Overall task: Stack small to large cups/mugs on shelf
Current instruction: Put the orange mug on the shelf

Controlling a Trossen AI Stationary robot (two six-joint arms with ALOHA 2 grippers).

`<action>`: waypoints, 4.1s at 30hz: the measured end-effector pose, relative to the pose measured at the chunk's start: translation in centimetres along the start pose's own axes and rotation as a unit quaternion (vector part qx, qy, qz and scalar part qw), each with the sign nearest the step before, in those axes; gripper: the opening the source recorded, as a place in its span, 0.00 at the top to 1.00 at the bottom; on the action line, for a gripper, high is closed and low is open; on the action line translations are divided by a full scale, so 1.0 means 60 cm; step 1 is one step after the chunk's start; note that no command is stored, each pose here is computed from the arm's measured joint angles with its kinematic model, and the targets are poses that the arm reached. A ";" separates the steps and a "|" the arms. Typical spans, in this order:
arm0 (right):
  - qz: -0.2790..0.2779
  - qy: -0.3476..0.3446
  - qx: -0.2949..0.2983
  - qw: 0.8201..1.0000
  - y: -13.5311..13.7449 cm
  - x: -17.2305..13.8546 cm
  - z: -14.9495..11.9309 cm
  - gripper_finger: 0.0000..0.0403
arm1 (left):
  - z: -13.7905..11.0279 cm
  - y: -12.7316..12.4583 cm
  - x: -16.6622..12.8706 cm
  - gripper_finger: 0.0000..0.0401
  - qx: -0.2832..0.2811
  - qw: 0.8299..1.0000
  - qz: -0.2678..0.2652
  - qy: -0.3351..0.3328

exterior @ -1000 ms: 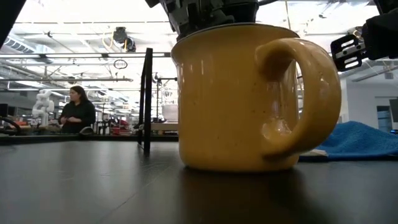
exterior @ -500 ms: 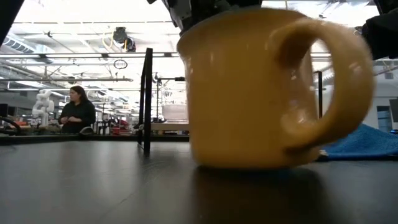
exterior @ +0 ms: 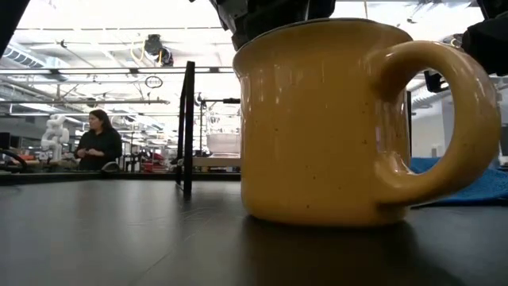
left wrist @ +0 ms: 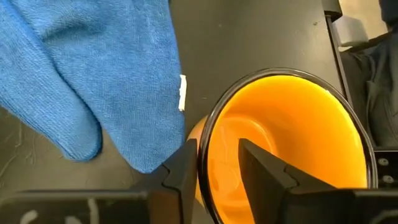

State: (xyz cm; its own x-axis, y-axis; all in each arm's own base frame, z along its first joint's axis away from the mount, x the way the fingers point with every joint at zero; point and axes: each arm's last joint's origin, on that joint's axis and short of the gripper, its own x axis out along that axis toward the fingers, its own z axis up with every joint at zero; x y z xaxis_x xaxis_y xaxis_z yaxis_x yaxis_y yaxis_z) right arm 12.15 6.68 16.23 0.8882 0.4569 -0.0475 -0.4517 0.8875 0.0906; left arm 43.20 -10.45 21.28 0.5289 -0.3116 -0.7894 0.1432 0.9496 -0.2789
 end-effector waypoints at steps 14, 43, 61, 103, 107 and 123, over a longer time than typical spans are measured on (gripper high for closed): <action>0.000 -0.002 0.006 1.000 0.000 0.000 0.000 1.00 | 0.024 -0.048 -0.152 0.71 0.097 0.993 0.033 -0.066; -0.001 -0.001 -0.004 1.000 0.000 0.000 0.000 1.00 | -0.215 0.054 -0.282 1.00 0.079 0.947 0.128 -0.283; -0.049 0.033 -0.043 0.997 -0.009 0.001 -0.008 1.00 | -0.372 0.086 -0.254 1.00 0.062 0.900 0.152 -0.404; 0.050 0.303 0.151 0.939 -0.100 0.251 0.159 0.98 | -0.412 0.097 -0.233 0.94 0.063 0.889 0.146 -0.430; 0.047 0.319 0.146 0.935 -0.111 0.268 0.149 0.92 | -0.412 0.097 -0.233 0.94 0.068 0.888 0.149 -0.429; 0.054 0.380 0.139 0.913 -0.132 0.339 0.135 0.54 | -0.412 0.097 -0.233 0.94 0.067 0.889 0.147 -0.429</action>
State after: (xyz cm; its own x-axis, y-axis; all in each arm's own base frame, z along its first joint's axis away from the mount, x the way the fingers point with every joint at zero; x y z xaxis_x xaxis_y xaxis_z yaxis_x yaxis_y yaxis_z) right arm 34.48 8.46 22.63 0.4778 0.5437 -0.6899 -0.4003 0.8339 0.3800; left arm 15.96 -1.44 17.17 0.9949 0.0374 -0.0938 -0.0391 0.9991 -0.0163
